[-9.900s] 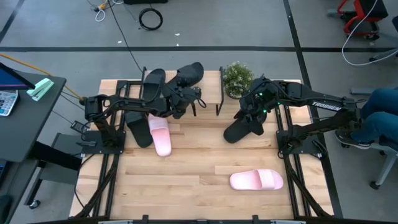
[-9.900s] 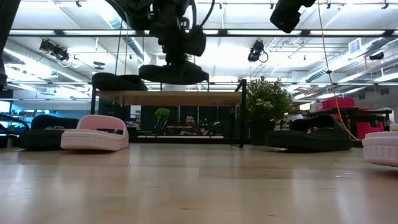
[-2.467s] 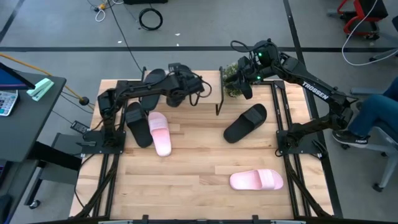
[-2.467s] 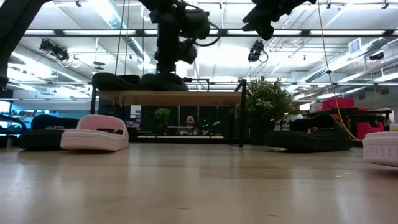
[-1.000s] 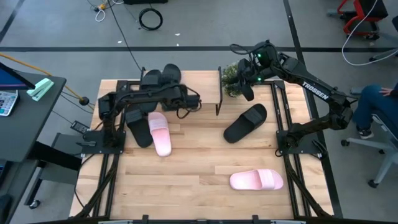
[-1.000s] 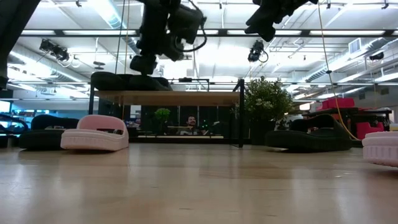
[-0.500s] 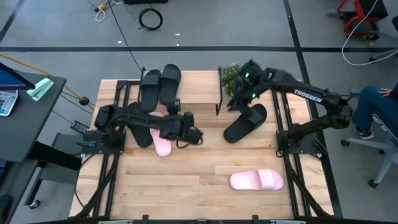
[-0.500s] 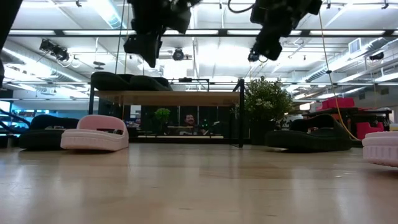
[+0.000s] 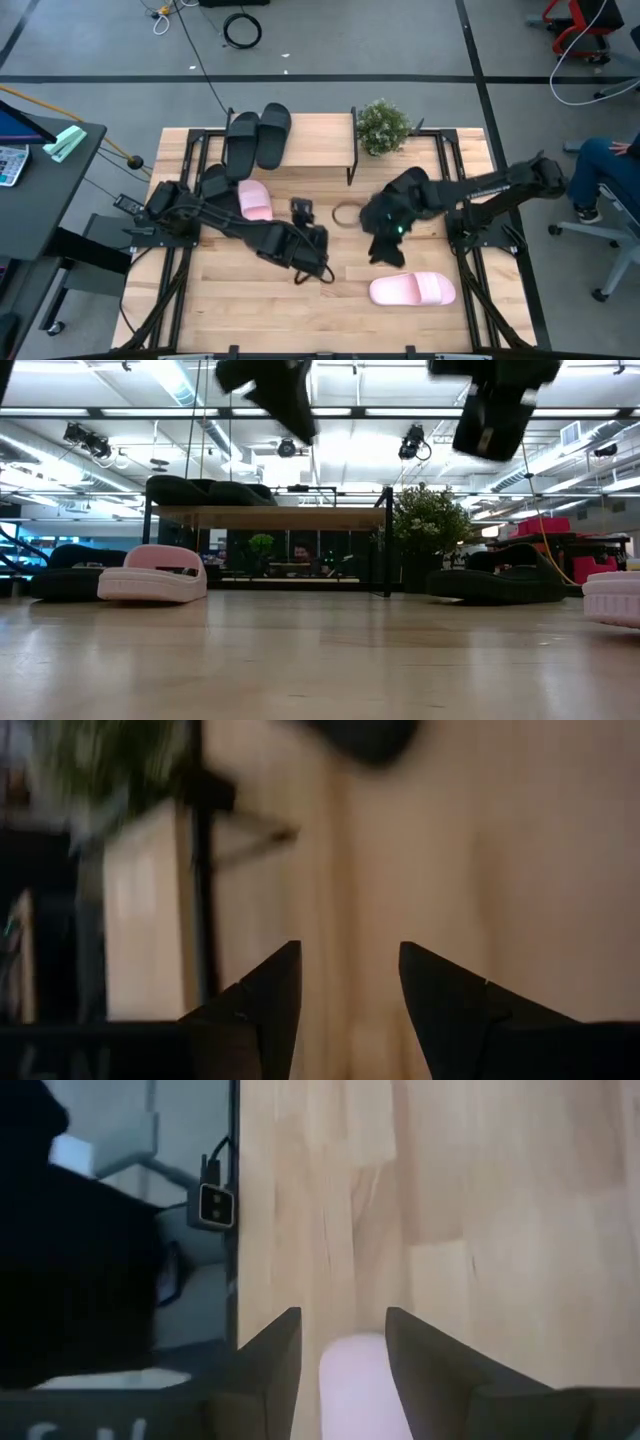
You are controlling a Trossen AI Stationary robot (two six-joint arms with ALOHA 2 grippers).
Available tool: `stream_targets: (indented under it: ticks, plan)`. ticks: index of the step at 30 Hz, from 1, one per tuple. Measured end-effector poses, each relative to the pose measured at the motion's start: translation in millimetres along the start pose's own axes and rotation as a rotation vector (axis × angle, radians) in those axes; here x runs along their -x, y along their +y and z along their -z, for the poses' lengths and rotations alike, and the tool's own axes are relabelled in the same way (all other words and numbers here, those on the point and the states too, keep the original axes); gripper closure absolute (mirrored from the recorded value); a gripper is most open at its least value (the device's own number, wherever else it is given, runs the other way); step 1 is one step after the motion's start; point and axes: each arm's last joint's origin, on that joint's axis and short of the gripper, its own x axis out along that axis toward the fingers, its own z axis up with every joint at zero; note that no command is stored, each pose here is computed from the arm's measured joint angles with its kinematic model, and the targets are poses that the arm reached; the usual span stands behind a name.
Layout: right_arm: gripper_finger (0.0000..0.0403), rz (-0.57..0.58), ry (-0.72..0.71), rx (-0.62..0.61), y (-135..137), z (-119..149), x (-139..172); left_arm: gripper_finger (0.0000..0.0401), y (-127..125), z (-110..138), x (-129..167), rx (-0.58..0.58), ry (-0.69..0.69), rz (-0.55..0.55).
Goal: Pick and place slides into the shelf
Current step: Put the right pink slipper on the shelf
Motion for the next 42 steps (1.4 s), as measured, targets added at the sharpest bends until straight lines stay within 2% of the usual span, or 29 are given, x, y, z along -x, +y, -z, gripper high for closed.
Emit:
stream_targets:
  ticks: [4,9,12,15,18,20,25,27,30,36,42]
  plan:
    - [0.0250,0.127,-0.133,0.038,44.8,9.5,7.1,0.0228,-3.6,-17.5,2.1,-0.033,-0.156,0.110]
    - [0.0250,0.396,-0.312,-0.084,90.0,38.5,38.5,0.0229,-5.7,-26.6,-0.5,-0.020,-0.237,0.190]
    - [0.0250,0.529,-0.372,-0.175,102.0,59.5,52.9,0.0229,-9.3,-31.2,-5.8,-0.033,-0.314,0.177]
    - [0.0250,0.576,-0.378,-0.284,106.0,75.3,55.9,0.0229,-16.4,-36.6,-15.0,-0.072,-0.452,0.212]
    - [0.0250,0.600,-0.318,-0.384,105.2,87.7,49.9,0.0229,-24.1,-37.7,-22.7,-0.124,-0.580,0.271]
    - [0.0250,0.615,-0.272,-0.428,104.9,92.4,42.8,0.0229,-29.0,-32.4,-28.7,-0.141,-0.558,0.267]
    - [0.0250,0.589,-0.222,-0.505,109.6,93.9,25.6,0.0229,-26.0,-27.5,-33.4,-0.084,-0.461,0.172]
    - [0.0250,0.546,-0.155,-0.535,113.0,94.1,19.0,0.0229,-24.3,-26.3,-35.7,-0.078,-0.446,0.167]
    - [0.0250,0.521,-0.023,-0.651,115.8,97.9,9.1,0.0229,-22.4,-26.7,-37.0,-0.071,-0.446,0.162]
    - [0.0250,0.693,0.065,-0.854,113.6,115.0,-12.3,0.0229,-19.2,-26.0,-40.3,-0.028,-0.433,0.168]
    - [0.0250,0.757,0.041,-0.831,117.6,128.9,-34.9,0.0229,-17.4,-25.8,-42.1,-0.004,-0.427,0.171]
